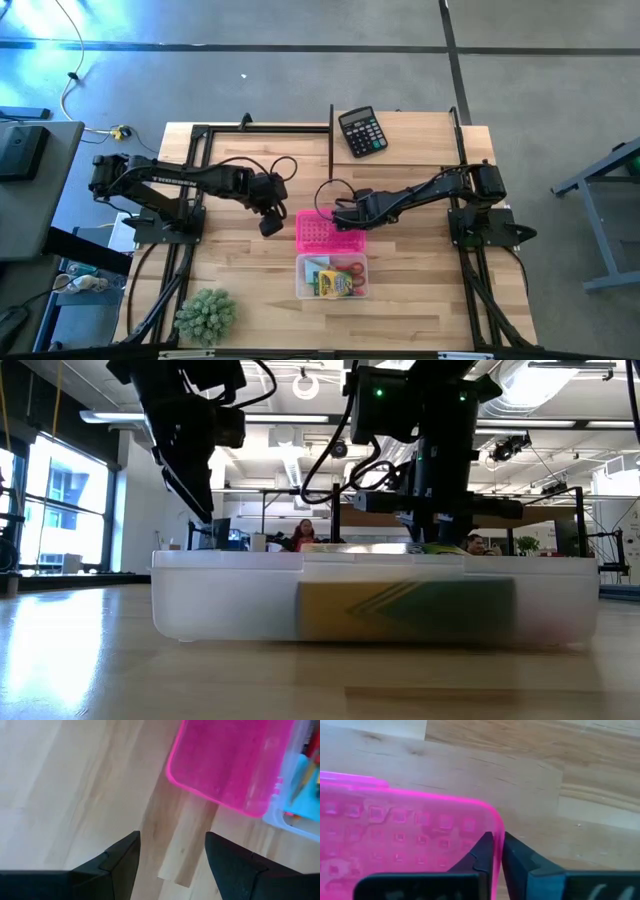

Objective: Pack school essentials
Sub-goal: Close the supply box

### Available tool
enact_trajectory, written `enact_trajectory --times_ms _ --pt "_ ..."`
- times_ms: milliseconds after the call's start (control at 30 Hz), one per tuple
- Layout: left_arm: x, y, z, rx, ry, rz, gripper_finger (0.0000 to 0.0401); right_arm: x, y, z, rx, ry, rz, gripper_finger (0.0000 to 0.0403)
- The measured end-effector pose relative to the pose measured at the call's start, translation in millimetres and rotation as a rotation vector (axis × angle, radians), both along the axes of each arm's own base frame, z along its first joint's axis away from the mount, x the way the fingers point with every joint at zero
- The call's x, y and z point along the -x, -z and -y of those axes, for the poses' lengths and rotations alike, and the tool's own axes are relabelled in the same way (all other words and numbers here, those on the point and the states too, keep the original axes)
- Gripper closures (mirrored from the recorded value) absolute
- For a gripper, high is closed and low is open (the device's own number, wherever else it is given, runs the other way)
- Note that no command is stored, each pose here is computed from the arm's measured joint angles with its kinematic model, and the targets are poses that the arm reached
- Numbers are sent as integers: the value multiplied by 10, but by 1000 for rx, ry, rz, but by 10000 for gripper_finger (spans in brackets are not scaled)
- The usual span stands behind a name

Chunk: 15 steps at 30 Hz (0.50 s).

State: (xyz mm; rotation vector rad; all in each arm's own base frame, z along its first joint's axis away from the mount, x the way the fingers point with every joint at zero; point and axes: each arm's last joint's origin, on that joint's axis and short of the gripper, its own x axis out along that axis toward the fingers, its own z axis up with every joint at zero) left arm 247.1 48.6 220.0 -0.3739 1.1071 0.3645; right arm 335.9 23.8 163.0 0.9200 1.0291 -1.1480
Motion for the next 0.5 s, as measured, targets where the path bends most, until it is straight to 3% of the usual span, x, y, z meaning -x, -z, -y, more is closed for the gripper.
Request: enact_trajectory --times_ms 200,500 --pt "31 -1 -135 76 19 19 190 2 -1 -46 7 11 9 398" --pt "65 -3 -256 119 27 37 190 13 -5 -139 31 68 38 400"
